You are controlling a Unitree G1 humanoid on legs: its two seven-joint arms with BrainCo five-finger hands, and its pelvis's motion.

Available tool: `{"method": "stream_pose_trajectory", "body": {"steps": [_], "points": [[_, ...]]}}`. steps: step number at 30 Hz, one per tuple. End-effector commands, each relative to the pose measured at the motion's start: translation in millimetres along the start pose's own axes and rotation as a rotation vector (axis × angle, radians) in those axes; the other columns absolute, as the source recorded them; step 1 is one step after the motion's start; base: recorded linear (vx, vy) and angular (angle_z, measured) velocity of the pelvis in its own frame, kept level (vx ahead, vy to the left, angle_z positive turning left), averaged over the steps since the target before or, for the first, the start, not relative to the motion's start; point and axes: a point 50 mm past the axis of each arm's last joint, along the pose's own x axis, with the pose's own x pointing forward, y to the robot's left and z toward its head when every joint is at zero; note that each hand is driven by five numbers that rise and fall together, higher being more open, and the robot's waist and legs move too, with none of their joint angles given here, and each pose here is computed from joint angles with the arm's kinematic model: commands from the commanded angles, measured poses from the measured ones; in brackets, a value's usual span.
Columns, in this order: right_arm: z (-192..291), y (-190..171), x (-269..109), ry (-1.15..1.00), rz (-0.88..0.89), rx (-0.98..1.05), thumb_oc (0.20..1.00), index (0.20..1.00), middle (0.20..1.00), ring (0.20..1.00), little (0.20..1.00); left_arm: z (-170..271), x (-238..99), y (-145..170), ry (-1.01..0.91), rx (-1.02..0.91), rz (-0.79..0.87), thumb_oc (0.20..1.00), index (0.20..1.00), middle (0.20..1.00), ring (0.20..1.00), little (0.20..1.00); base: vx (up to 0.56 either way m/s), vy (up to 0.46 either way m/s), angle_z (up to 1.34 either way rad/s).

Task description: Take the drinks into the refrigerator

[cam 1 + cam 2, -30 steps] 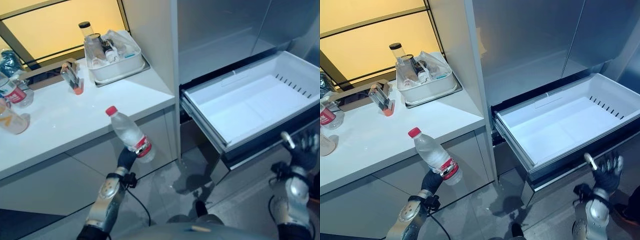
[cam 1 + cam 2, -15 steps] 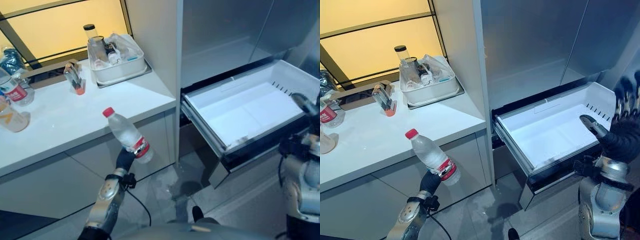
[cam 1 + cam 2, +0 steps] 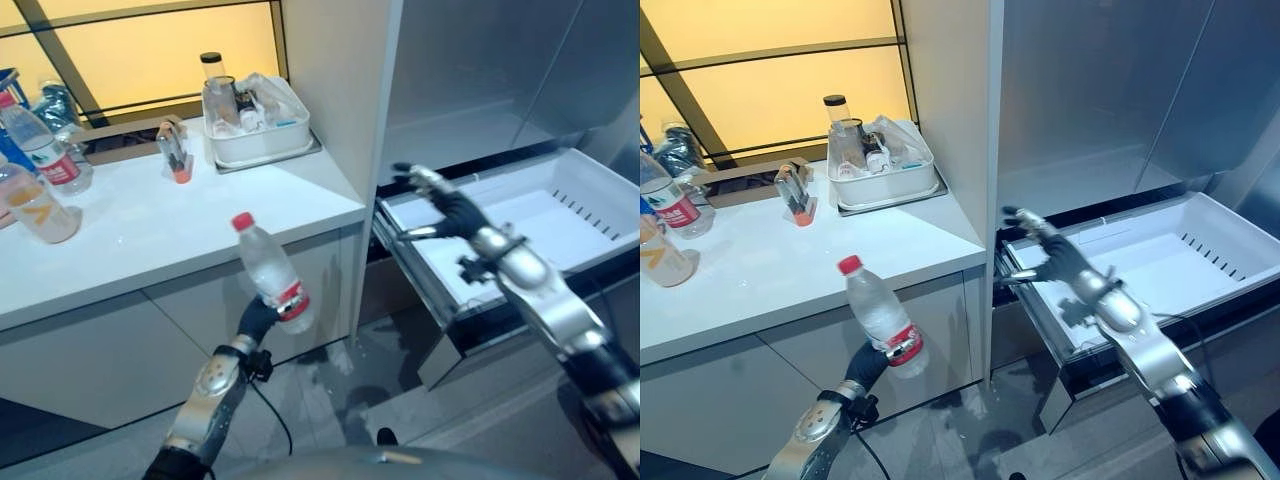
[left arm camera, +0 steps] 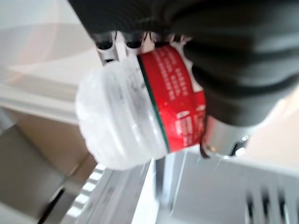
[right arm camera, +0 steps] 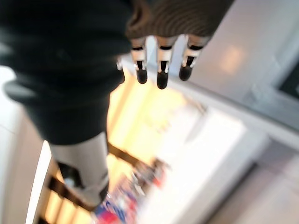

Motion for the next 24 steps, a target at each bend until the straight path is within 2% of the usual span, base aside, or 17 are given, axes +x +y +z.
{"method": "stream_pose_trajectory", "body": {"steps": [1,10,19,24], "points": [[21,5,43,-0.104,0.013,0.024,1.000,1.000,1.000,1.000,1.000,61,22,-15,-0.259,0.077,-0.128,0.200,0.200,0.200,0.200,0.200,0.01,-0.004,0.06],[34,46,100,-0.114,0.066,0.159,1.000,1.000,1.000,1.000,1.000,75,46,-35,-0.316,0.090,-0.148,0.200,0.200,0.200,0.200,0.200,0.01,-0.008,0.06],[46,82,114,-0.137,0.137,0.247,1.000,1.000,1.000,1.000,1.000,96,62,-48,-0.384,0.164,-0.159,0.200,0.200,0.200,0.200,0.200,0.00,0.001,0.06],[47,82,115,-0.138,0.122,0.255,1.000,1.000,1.000,1.000,1.000,104,66,-45,-0.409,0.186,-0.117,0.200,0.200,0.200,0.200,0.200,0.00,0.002,0.06]]}}
